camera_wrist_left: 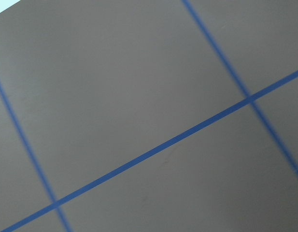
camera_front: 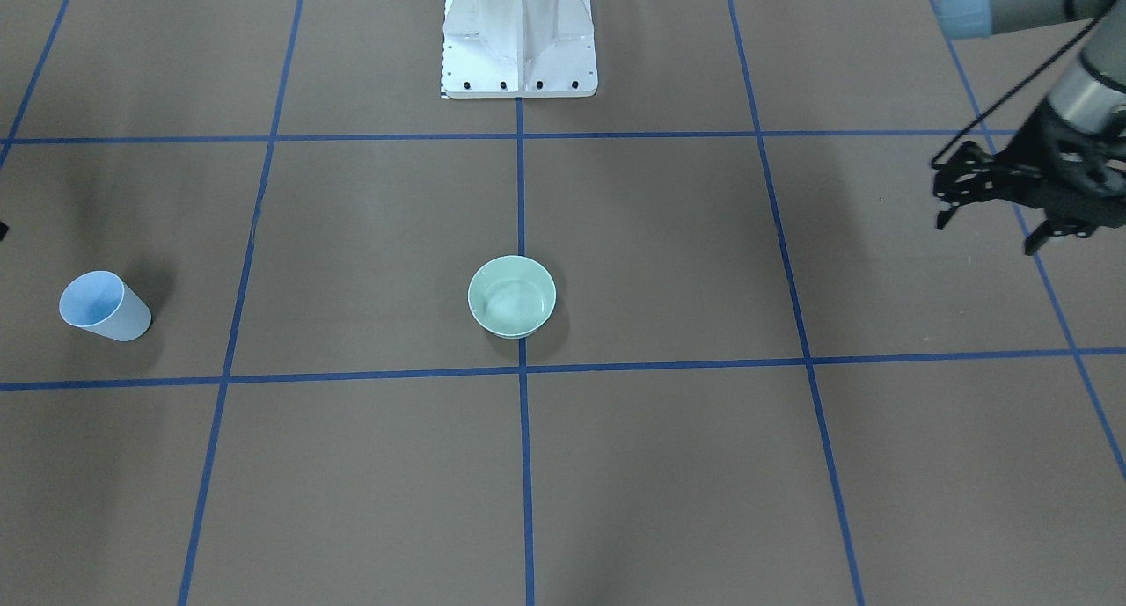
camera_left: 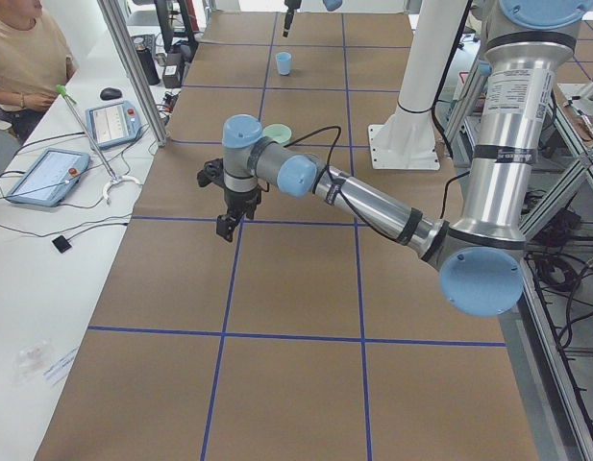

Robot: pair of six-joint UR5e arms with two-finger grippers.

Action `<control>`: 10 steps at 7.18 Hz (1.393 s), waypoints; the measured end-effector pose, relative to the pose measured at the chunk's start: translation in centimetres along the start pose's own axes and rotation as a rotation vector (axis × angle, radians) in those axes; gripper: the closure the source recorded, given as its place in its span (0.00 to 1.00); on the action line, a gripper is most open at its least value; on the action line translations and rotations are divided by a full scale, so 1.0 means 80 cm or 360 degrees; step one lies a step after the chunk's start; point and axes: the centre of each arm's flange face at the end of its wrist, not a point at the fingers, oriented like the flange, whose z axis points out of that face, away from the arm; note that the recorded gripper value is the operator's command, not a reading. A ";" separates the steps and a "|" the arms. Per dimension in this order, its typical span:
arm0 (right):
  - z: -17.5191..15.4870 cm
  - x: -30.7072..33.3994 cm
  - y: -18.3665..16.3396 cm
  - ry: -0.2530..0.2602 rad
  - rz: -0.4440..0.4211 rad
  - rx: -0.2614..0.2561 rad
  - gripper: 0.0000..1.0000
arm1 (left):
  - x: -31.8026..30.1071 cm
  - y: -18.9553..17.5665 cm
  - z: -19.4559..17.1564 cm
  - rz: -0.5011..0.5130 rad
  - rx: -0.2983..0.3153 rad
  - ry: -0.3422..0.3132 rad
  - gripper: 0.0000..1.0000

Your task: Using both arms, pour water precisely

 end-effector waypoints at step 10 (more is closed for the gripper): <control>0.173 -0.011 0.185 0.0483 0.0332 0.1130 0.00 | -0.096 0.092 0.031 -0.0158 -0.0066 -0.0038 0.00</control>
